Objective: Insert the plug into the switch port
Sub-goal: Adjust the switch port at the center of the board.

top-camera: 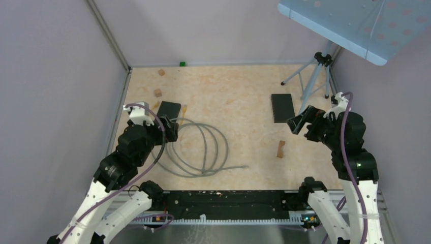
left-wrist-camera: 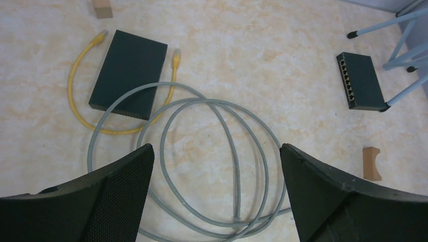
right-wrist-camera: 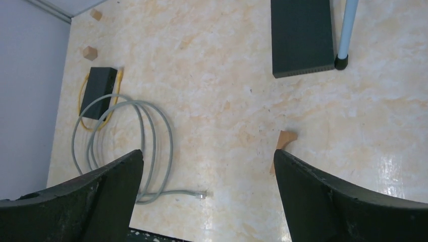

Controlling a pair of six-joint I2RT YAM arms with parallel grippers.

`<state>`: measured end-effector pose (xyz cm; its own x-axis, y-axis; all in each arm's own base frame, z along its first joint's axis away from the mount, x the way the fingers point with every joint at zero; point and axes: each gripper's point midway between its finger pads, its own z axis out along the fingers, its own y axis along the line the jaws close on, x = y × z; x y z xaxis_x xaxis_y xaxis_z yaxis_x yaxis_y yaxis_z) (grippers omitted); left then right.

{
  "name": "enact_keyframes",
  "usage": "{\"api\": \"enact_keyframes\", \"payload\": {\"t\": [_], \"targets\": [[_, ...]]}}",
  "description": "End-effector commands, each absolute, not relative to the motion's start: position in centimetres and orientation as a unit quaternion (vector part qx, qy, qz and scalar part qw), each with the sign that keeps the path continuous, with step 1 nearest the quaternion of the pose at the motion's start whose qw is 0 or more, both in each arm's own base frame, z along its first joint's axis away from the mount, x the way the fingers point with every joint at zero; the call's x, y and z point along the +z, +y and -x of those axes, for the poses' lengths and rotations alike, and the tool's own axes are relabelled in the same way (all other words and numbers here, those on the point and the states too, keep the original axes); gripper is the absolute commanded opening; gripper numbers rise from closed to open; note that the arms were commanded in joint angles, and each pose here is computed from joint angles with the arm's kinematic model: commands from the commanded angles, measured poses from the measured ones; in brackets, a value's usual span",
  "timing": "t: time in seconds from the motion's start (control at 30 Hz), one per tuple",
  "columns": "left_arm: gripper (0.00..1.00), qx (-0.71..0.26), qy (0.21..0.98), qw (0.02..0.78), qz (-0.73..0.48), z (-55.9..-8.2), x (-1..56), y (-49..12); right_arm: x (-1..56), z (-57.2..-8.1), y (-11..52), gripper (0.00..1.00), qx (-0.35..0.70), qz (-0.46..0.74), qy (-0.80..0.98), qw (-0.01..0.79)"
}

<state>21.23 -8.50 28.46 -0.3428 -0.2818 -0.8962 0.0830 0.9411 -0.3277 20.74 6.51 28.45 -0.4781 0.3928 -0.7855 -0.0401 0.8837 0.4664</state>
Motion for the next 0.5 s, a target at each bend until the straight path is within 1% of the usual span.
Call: {"api": "enact_keyframes", "payload": {"t": [0.0, 0.1, 0.2, 0.27, 0.37, 0.47], "targets": [[0.99, -0.143, 0.807, 0.567, 0.08, -21.0, 28.3, -7.6, 28.0, -21.5, 6.2, 0.98, 0.216, -0.134, 0.829, 0.498], [0.99, -0.145, 0.814, 0.557, 0.082, -20.9, 27.6, -7.8, 28.3, -21.8, 5.8, 0.99, 0.208, -0.143, 0.826, 0.504], [0.99, -0.153, 0.829, 0.531, 0.086, -21.1, 26.0, -8.6, 28.2, -21.9, 5.9, 0.99, 0.208, -0.137, 0.828, 0.503], [0.99, -0.181, 0.838, 0.509, 0.078, -21.0, 25.1, -10.1, 28.0, -21.9, 6.2, 0.99, 0.213, -0.124, 0.832, 0.497], [0.99, -0.237, 0.851, 0.466, 0.049, -20.8, 23.3, -13.3, 27.3, -22.1, 6.7, 0.97, 0.224, -0.12, 0.838, 0.484], [0.99, -0.251, 0.875, 0.409, 0.058, -20.3, 20.2, -14.7, 26.1, -22.2, 8.2, 0.94, 0.256, -0.113, 0.842, 0.461]]}}
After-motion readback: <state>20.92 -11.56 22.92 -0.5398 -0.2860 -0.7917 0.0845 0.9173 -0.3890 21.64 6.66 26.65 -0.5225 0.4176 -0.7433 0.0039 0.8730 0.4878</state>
